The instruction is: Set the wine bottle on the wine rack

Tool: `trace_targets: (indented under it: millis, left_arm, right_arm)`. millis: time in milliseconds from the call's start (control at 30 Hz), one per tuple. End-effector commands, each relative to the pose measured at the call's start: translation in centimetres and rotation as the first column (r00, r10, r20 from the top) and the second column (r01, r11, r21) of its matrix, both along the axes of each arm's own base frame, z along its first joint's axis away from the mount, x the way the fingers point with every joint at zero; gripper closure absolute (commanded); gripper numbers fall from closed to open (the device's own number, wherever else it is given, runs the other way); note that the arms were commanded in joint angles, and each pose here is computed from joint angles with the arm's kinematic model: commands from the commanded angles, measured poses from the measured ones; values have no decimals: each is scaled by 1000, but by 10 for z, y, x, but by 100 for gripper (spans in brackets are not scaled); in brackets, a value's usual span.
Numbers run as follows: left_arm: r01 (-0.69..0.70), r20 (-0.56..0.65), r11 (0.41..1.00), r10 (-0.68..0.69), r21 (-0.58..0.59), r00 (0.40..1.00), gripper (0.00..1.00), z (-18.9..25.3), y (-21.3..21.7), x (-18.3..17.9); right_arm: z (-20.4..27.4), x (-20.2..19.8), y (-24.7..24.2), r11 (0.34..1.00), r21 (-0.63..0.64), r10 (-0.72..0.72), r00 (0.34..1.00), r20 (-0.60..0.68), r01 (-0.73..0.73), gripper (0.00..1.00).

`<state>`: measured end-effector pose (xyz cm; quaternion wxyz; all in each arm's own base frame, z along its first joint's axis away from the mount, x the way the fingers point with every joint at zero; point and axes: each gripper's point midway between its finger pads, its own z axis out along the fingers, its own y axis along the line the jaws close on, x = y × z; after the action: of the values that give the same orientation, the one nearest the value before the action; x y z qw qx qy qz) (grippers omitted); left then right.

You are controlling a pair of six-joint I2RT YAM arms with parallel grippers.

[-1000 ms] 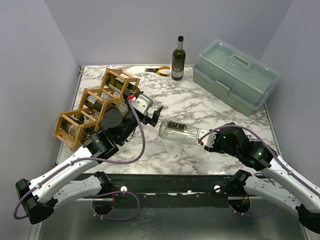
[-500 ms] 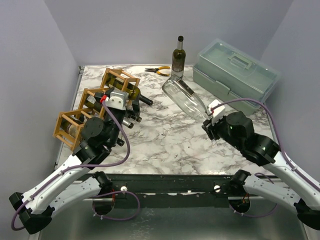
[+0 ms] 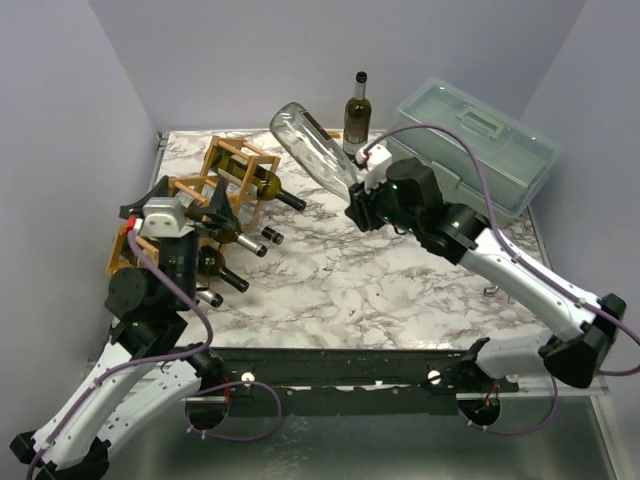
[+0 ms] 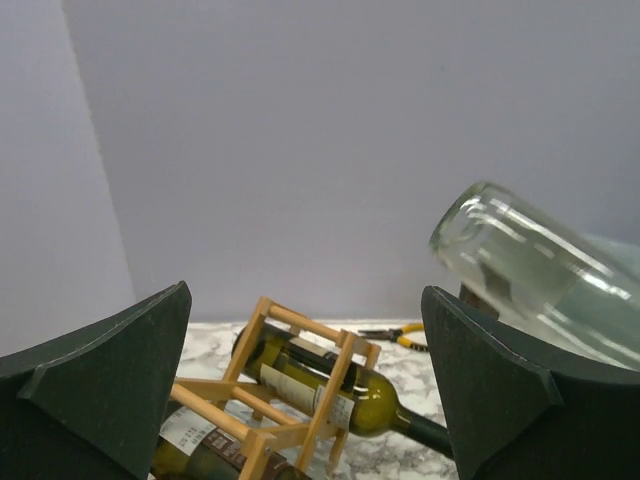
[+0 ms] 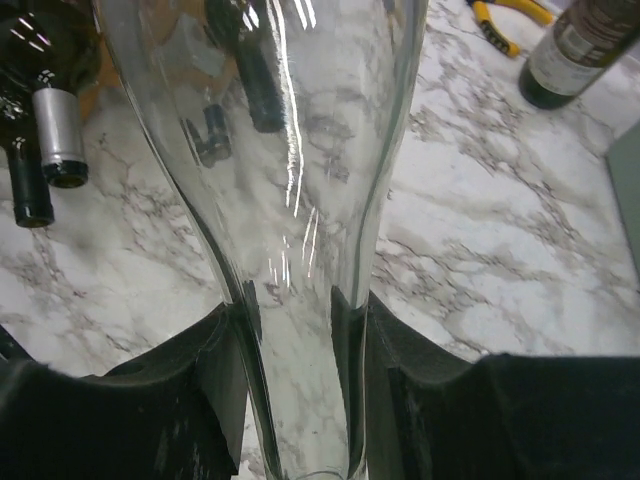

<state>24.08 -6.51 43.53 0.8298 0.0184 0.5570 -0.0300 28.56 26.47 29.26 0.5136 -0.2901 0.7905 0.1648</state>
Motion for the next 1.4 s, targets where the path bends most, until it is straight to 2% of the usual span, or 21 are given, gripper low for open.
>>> trace_targets:
  millis: [0,167,367,633,867,1300,1367]
  left_arm:
    - [-21,57,998,25,-67,998,1,13,18,-11]
    - [-53,63,988,63,-142,996,1,15,33,-10]
    - [-95,65,984,106,-153,992,1,14,44,-14]
    - [-120,50,980,129,-159,990,1,9,47,-11]
    - [-118,34,982,124,-150,992,2,4,43,-5]
    - [-121,16,984,124,-130,992,2,-1,39,1]
    - [-122,11,984,124,-126,992,2,-2,38,3]
  right_arm:
    - [99,22,66,944,289,110,976,186,-161,99]
    - [94,41,113,931,279,192,966,175,-236,100]
    - [91,50,167,918,270,256,954,154,-290,99]
    - [73,69,224,935,244,242,966,90,-257,100]
    - [57,73,249,931,246,260,963,75,-270,99]
    - [14,76,259,950,178,256,967,21,-255,100]
    - [8,77,260,952,173,253,967,17,-253,91]
